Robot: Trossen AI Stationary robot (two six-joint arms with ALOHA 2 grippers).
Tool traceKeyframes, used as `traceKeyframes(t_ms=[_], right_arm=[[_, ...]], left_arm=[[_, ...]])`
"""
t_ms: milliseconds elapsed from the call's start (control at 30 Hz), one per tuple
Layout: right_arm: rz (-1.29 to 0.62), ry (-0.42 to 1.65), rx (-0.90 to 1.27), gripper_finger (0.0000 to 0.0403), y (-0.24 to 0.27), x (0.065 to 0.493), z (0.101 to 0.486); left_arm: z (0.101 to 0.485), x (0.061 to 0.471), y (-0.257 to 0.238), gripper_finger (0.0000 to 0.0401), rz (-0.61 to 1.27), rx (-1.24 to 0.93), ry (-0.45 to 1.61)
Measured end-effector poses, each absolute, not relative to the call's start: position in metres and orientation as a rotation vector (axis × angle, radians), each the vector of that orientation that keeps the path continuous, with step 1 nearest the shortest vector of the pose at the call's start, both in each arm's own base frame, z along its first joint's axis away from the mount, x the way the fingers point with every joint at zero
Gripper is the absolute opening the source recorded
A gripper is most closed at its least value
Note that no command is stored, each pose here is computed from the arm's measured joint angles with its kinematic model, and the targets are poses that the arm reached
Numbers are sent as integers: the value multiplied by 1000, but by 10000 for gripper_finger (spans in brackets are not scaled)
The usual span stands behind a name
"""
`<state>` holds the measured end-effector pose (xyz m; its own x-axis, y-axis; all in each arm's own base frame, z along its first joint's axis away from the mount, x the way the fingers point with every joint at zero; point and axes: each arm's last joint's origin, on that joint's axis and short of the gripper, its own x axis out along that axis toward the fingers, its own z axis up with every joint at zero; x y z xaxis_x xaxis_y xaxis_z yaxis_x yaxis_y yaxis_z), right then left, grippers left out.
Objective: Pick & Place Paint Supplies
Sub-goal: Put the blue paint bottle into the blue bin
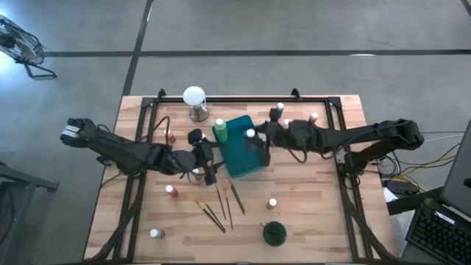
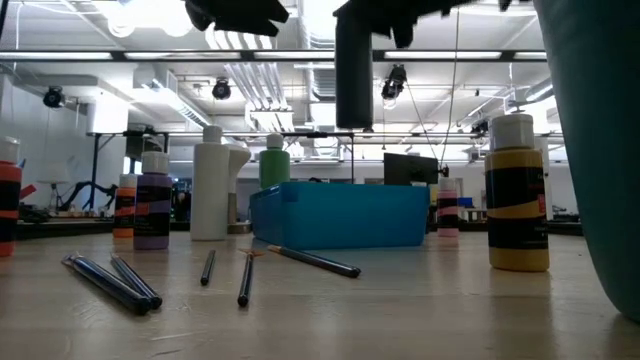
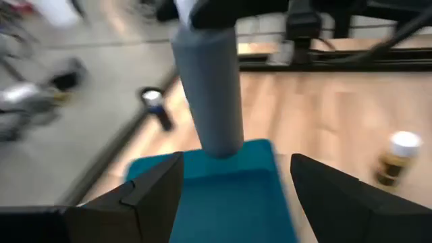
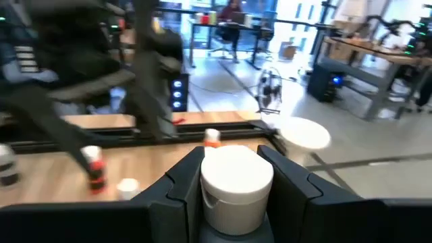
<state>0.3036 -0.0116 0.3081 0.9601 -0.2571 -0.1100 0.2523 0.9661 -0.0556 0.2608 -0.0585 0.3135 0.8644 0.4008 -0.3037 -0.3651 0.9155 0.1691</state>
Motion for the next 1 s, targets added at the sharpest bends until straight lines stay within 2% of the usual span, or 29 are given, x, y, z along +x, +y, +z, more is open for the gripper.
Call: traceKeyframes(t_ms=[333,667,1000], right_arm=[[-303,57,-48,112,-68,325,277],[-308,50,-30,112,-94,334,245],[-361,75,-45,112,-110,360,230]], left_arm=[[310,257,-66,263,399,151,285],[346,225,-76,263,310,152,131],[355,214,-72,262,303,155,99]])
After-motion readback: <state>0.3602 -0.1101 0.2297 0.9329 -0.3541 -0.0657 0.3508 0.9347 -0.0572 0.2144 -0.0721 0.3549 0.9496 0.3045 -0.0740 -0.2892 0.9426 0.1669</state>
